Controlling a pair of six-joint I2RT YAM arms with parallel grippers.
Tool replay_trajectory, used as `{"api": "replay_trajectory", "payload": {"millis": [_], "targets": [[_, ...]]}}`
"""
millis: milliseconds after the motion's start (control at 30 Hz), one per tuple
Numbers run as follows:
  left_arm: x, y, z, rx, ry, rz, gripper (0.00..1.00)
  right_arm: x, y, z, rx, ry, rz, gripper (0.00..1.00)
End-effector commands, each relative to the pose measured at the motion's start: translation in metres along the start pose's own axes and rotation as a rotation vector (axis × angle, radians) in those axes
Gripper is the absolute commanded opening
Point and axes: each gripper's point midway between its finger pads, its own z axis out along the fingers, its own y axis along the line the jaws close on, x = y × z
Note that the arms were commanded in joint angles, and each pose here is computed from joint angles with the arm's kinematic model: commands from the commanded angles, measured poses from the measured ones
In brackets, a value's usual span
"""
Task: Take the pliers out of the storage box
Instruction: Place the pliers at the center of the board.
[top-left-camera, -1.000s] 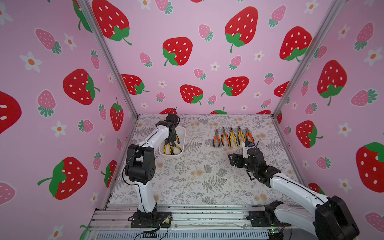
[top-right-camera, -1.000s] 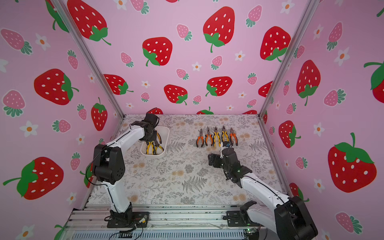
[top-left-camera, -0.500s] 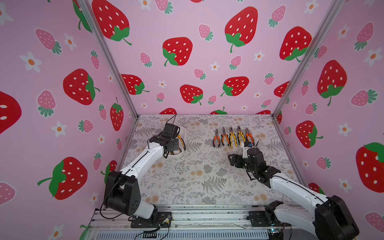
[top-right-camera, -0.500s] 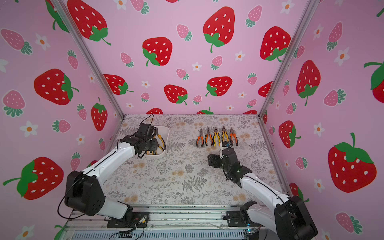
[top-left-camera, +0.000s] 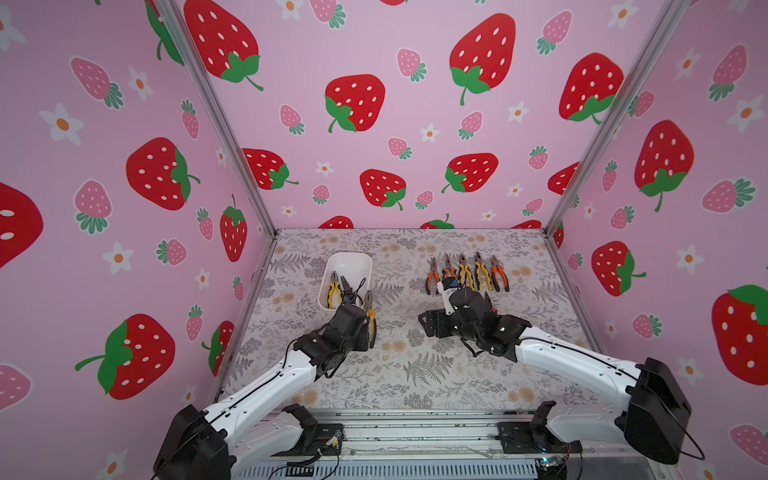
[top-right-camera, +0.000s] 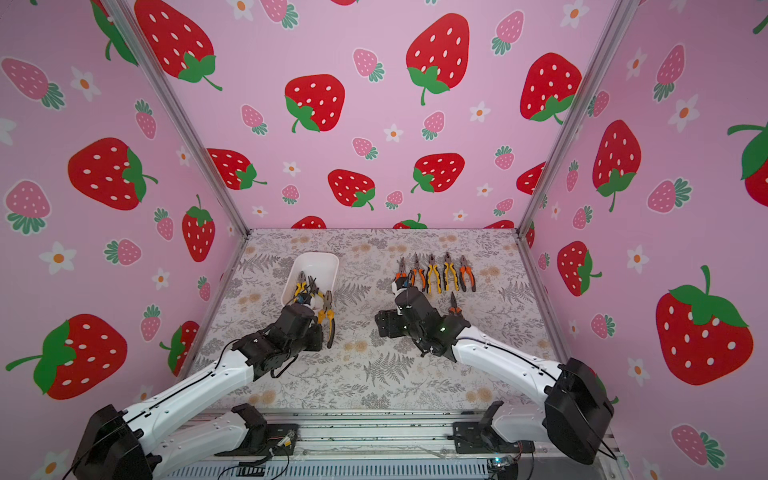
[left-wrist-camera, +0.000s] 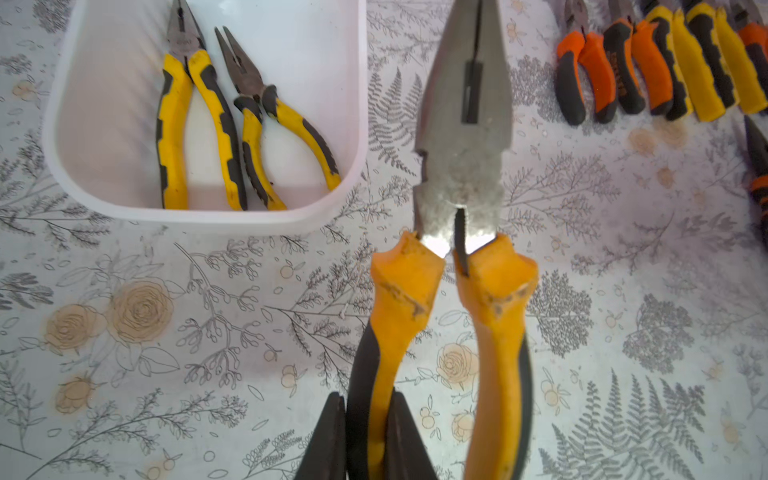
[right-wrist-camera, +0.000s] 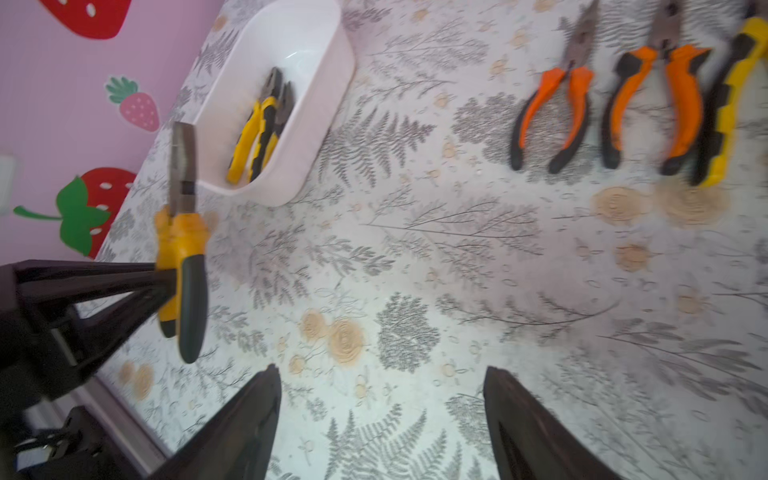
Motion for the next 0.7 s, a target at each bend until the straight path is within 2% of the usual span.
{"api": "replay_trajectory", "payload": {"millis": [0, 200, 333, 500, 667], "targets": [[-0.026, -0.01, -0.012, 0.002, -0.138, -0.037, 0.0, 0.023, 0.017, 0.01, 0.029, 0.109, 0.002, 0.82], [-0.023, -0.018, -0.012, -0.009, -0.14, 0.01, 0.0, 0.036, 0.045, 0.027, 0.011, 0.148, 0.012, 0.82], [-0.022, -0.029, -0.013, -0.009, -0.149, 0.062, 0.0, 0.031, 0.052, 0.027, 0.01, 0.143, 0.001, 0.82], [-0.02, -0.042, -0.018, -0.023, -0.172, 0.138, 0.0, -0.001, 0.066, 0.016, -0.001, 0.064, 0.009, 0.77], [-0.021, -0.049, -0.027, -0.038, -0.217, 0.184, 0.0, -0.041, 0.061, 0.0, 0.087, -0.002, 0.105, 0.65]]}}
